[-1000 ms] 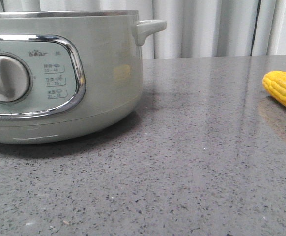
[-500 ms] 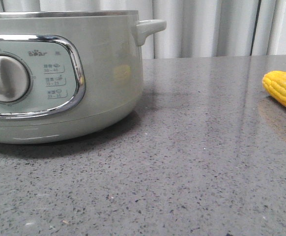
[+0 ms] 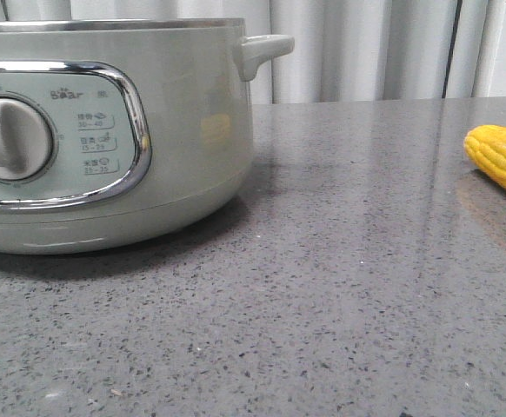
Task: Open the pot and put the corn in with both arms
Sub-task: 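Grasp the yellow corn cob with the right gripper and lift it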
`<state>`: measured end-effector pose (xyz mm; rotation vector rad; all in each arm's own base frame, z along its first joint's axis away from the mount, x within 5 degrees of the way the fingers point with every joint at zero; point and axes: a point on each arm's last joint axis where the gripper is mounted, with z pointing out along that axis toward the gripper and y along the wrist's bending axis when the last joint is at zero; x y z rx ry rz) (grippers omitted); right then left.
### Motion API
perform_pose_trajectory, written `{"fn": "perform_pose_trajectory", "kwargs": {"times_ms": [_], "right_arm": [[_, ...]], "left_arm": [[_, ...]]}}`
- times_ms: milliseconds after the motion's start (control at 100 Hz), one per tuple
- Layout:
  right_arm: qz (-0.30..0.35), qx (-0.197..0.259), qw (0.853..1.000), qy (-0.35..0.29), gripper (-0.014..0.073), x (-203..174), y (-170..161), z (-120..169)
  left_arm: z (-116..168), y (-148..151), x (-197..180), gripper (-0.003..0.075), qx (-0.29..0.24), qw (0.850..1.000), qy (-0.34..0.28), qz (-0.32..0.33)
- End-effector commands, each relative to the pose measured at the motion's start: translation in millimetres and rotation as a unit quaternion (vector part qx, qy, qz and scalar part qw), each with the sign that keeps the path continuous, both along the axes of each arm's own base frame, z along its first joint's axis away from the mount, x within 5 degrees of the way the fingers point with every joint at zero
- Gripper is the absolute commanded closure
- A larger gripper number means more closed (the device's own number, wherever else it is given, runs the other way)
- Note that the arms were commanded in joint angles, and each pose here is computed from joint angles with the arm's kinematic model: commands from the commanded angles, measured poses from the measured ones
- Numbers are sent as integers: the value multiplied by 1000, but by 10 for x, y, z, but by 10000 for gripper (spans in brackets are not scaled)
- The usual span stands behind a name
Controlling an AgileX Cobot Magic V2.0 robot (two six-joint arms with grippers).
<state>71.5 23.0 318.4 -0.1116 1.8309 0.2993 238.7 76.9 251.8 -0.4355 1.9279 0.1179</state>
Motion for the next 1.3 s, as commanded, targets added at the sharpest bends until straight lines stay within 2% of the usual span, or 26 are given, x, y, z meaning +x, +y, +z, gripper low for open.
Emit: {"fn": "perform_pose_trajectory", "kwargs": {"times_ms": [0, 150, 310, 480, 570, 650, 810, 960, 1060, 1120, 1210, 1290], "right_arm": [[-10, 4, 999, -38, 135, 24, -16, 148], [-9, 7, 1000, -13, 135, 136, -4, 129], [-2, 4, 998, 63, 135, 521, 35, 165], [6, -17, 990, 138, 135, 1059, 72, 223], [8, -37, 984, 175, 135, 1354, 81, 191], [-3, -51, 978, 204, 135, 1587, 55, 113], [-39, -54, 967, 245, 136, 1889, -75, -83], [-39, -55, 954, 292, 142, 2034, -91, -320], [-34, -56, 945, 322, 211, 2080, -87, -445], [-32, -56, 941, 332, 296, 2086, -84, -480], [-31, -54, 940, 334, 441, 2079, -80, -469], [-31, -38, 947, 319, 543, 2061, -62, -349]], "left_arm": [[268, 10, 8, 321, 12, 997, -75, 7], [499, -119, -111, 321, 2, 992, -130, 0], [824, -387, -327, 321, 16, 978, -203, -51], [1166, -658, -711, 321, 22, 951, -288, -110], [1310, -754, -949, 321, 25, 933, -331, -138], [1386, -787, -1135, 321, 33, 924, -351, -150], [1409, -790, -1437, 321, 31, 924, -348, -155], [1396, -789, -1594, 321, 42, 926, -339, -158], [1399, -788, -1611, 321, 42, 926, -341, -158], [1401, -788, -1612, 321, 42, 925, -342, -158], [1401, -788, -1612, 321, 42, 925, -342, -158], [1402, -788, -1614, 321, 42, 925, -343, -158]]}}
